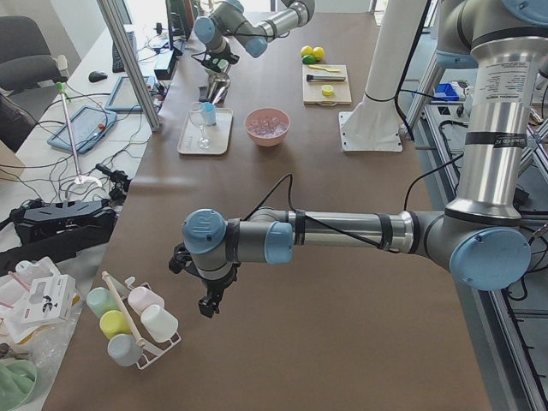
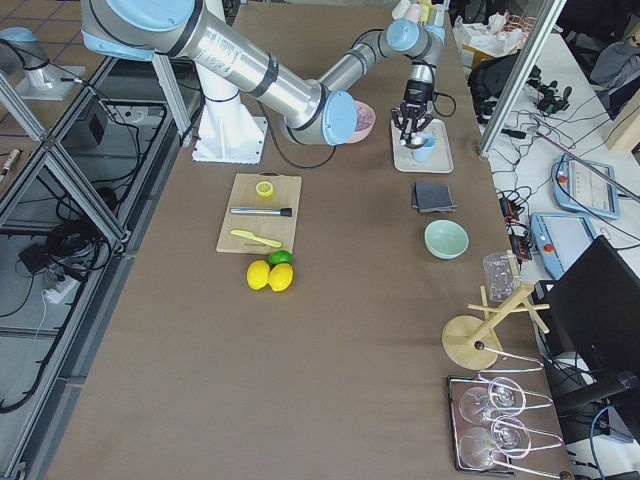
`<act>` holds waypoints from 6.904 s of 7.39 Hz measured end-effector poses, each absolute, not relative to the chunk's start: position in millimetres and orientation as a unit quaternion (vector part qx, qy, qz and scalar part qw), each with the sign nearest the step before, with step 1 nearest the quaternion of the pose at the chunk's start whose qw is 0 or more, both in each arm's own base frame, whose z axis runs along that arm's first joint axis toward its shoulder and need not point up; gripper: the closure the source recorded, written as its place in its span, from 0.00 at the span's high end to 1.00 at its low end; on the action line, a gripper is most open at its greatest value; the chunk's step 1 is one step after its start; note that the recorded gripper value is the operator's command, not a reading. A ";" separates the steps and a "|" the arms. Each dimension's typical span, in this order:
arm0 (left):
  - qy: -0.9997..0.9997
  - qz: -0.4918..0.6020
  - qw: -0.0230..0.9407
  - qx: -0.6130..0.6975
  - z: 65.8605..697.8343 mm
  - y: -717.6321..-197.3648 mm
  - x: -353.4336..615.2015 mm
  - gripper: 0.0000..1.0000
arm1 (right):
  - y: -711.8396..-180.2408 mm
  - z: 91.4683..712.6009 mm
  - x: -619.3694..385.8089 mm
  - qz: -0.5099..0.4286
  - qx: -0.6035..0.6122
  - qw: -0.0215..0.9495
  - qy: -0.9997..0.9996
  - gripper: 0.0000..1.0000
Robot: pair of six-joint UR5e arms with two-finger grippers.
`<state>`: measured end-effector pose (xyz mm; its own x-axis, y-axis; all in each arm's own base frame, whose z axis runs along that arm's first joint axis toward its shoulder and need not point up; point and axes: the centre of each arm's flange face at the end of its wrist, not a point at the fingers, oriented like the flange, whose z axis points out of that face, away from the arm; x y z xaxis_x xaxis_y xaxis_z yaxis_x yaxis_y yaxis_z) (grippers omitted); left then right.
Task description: Put ice in cup with scoop
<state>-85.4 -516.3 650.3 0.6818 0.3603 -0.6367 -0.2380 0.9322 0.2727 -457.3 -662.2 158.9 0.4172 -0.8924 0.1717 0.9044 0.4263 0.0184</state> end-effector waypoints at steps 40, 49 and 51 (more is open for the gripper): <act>0.410 0.112 0.903 0.055 621.1 -512.3 -66.6 0.99 | -462.1 616.9 -174.9 -0.035 -0.119 0.928 -0.351 1.00; 0.410 0.112 0.903 0.056 620.0 -512.1 -66.6 0.99 | -481.7 579.1 -10.9 -0.059 -0.055 0.926 -0.370 1.00; 0.410 0.112 0.903 0.056 619.5 -512.2 -66.6 0.99 | -470.2 596.0 49.6 -0.070 -0.045 0.928 -0.362 1.00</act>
<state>-66.6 -512.2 619.5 0.6382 0.2486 -0.7286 -0.1565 0.9686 0.1934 49.6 -470.2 596.0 0.7276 -0.0968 0.6792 0.1621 0.9862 -0.0332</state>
